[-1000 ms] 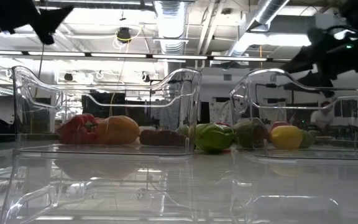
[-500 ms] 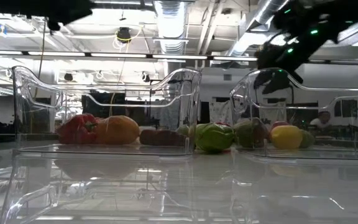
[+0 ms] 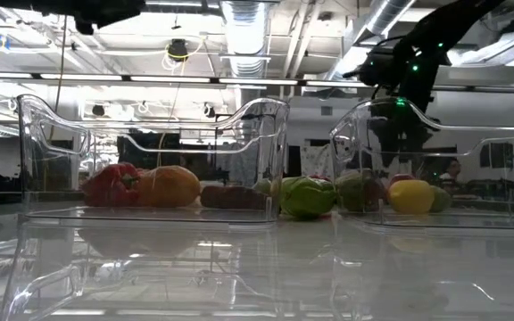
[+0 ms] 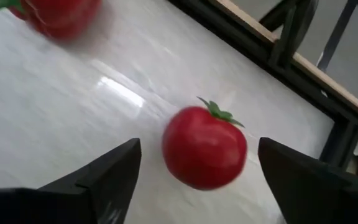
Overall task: Sort produce into baskets
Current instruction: Put the red tomato into the right transparent bin
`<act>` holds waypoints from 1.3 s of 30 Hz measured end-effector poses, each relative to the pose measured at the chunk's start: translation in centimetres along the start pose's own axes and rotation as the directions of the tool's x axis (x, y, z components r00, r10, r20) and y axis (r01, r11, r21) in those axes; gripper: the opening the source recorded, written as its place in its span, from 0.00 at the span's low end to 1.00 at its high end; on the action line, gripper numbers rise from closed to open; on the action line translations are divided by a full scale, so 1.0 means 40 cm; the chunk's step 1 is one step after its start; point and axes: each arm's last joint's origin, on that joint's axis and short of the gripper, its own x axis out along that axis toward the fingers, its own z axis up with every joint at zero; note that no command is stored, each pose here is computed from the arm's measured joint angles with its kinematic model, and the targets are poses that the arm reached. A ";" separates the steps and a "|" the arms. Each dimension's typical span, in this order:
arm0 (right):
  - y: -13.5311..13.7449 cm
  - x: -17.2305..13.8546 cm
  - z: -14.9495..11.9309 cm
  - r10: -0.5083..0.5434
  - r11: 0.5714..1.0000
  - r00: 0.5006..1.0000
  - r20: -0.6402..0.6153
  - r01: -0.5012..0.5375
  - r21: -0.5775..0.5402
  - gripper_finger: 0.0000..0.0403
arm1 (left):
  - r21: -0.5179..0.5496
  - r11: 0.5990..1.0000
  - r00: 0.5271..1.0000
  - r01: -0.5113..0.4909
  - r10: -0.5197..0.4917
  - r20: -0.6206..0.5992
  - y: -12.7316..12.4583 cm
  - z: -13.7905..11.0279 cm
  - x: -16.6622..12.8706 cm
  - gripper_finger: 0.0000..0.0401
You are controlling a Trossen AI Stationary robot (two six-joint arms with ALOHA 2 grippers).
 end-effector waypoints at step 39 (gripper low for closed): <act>0.128 0.007 -0.015 0.132 0.982 0.991 0.011 -0.129 -0.139 0.84 | -0.026 0.998 0.994 0.054 -0.057 -0.098 -0.007 -0.020 -0.002 0.48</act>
